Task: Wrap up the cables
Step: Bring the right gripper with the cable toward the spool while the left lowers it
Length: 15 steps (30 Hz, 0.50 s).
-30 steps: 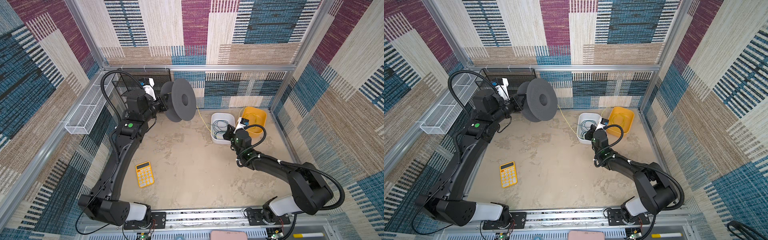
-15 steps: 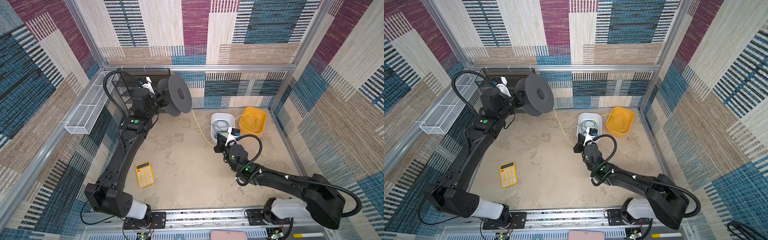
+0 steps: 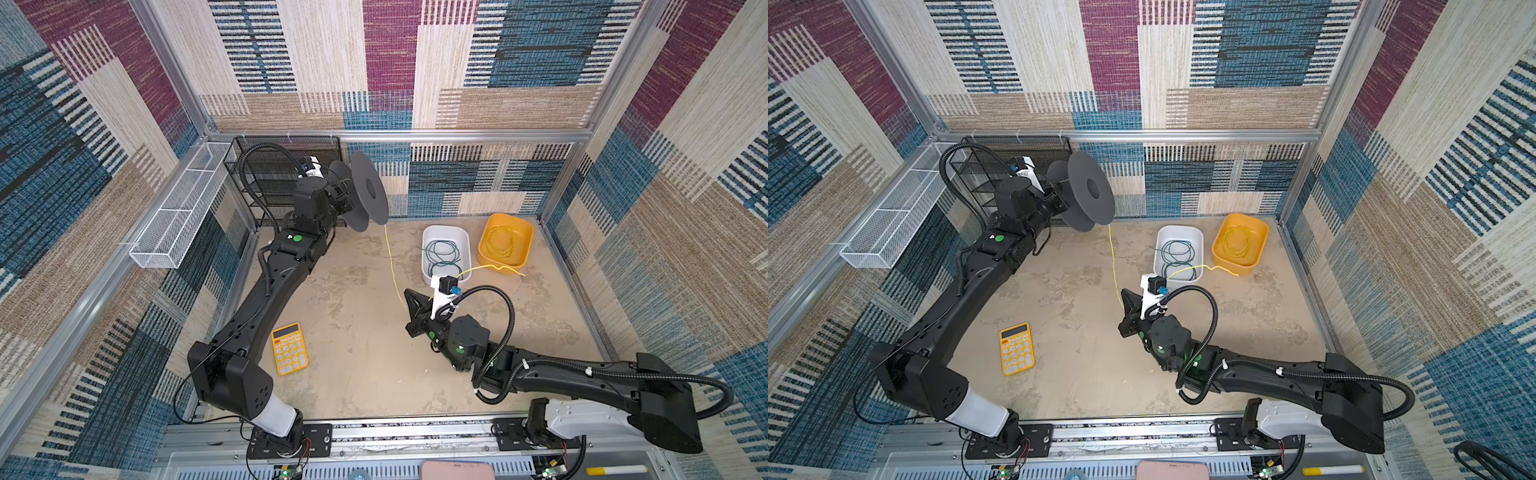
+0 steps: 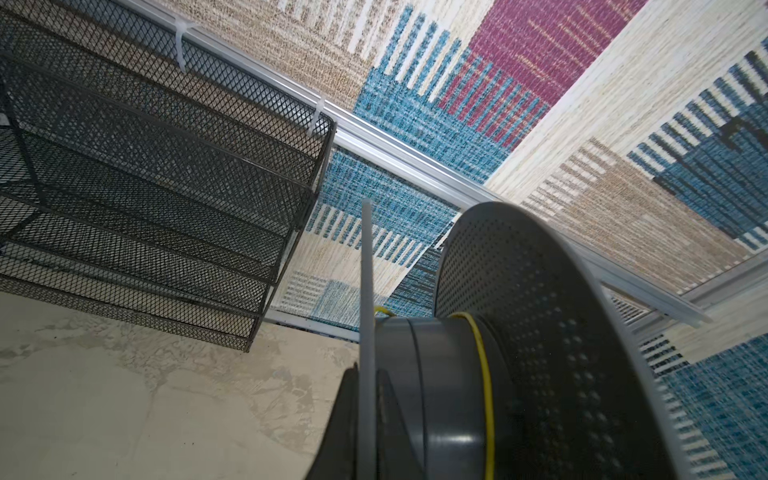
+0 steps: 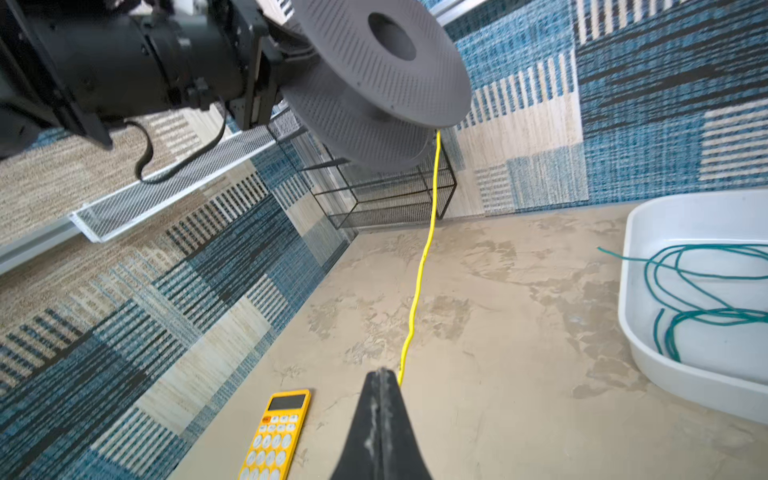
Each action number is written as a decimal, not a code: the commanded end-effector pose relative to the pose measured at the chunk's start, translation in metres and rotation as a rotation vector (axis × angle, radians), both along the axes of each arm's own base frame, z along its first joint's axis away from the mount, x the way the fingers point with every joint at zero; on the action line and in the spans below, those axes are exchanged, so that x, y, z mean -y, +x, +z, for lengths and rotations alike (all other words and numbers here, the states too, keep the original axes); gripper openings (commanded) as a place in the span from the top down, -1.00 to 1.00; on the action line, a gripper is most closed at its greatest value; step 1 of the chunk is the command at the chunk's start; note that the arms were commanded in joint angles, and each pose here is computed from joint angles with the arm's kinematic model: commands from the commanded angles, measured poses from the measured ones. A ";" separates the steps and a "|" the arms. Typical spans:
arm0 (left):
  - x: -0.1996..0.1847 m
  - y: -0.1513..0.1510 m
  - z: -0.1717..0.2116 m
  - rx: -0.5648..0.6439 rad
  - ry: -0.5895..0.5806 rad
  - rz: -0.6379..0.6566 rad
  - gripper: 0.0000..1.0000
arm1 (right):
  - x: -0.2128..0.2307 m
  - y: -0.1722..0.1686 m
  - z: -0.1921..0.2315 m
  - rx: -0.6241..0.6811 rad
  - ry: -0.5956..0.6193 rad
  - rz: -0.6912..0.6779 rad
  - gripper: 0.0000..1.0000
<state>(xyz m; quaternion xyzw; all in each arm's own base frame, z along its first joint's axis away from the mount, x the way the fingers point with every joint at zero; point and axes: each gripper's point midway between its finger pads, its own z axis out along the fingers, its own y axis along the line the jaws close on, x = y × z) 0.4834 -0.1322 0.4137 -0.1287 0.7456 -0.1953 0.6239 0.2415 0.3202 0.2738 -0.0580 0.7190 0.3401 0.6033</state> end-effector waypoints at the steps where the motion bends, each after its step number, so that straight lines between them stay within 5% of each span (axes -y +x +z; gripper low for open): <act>1: 0.001 0.002 0.028 0.133 0.038 0.054 1.00 | -0.010 -0.010 -0.004 -0.007 -0.002 0.030 1.00; 15: 0.060 -0.006 -0.095 -0.061 0.314 -0.018 1.00 | -0.010 -0.029 0.139 0.239 0.125 0.119 1.00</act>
